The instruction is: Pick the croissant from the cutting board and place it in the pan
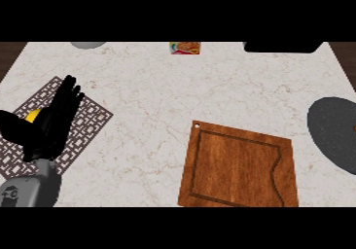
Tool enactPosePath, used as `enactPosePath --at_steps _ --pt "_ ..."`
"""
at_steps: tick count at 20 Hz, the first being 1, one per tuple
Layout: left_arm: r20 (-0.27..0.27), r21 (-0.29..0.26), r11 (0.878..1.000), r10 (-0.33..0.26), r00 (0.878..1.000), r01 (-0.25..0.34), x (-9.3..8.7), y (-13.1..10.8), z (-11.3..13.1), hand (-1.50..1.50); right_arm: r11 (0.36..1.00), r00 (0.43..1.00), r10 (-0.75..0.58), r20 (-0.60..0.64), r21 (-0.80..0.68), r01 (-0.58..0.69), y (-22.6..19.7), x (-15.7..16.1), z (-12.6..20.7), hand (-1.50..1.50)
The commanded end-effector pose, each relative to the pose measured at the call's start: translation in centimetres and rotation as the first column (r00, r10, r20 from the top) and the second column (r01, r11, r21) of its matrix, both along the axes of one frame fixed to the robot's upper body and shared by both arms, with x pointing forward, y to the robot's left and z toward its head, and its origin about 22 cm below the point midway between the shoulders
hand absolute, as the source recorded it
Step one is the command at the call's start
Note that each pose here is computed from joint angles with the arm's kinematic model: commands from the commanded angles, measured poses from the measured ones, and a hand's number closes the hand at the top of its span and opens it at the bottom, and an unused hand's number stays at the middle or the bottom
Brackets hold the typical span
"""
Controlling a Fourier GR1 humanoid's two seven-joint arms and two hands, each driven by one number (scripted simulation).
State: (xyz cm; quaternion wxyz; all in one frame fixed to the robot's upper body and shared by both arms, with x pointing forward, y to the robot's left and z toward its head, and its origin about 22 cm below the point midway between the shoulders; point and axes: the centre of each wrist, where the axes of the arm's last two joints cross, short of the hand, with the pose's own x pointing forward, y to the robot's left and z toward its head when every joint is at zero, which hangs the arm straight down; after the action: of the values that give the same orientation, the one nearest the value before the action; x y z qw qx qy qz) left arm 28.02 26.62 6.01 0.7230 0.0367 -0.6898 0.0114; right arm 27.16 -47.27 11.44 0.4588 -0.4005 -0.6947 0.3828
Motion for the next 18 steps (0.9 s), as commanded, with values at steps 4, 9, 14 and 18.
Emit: enactPosePath --at_steps 4,9,14,18 --pt "0.01 -0.001 1.0 0.0 1.0 0.0 0.4 -0.5 -0.3 0.0 0.998 0.997 0.069 -0.042 -0.004 -0.069 -0.5 3.3 -5.6 1.5" --pt "0.013 0.0 1.0 0.008 1.0 -0.008 0.5 -0.4 0.2 0.0 0.993 0.969 -0.108 -0.224 0.017 0.114 0.0 4.6 -7.3 1.5" --pt "0.003 -0.012 1.0 -0.021 1.0 0.021 0.9 0.4 -0.9 0.0 0.993 0.943 -0.062 -0.327 0.077 0.092 -2.2 4.1 -7.5 -1.5" --pt "0.004 -0.009 1.0 0.015 1.0 -0.015 -0.2 0.1 -0.2 0.0 0.988 0.961 -0.027 -0.277 0.137 0.067 -2.8 3.1 -8.7 -1.5"
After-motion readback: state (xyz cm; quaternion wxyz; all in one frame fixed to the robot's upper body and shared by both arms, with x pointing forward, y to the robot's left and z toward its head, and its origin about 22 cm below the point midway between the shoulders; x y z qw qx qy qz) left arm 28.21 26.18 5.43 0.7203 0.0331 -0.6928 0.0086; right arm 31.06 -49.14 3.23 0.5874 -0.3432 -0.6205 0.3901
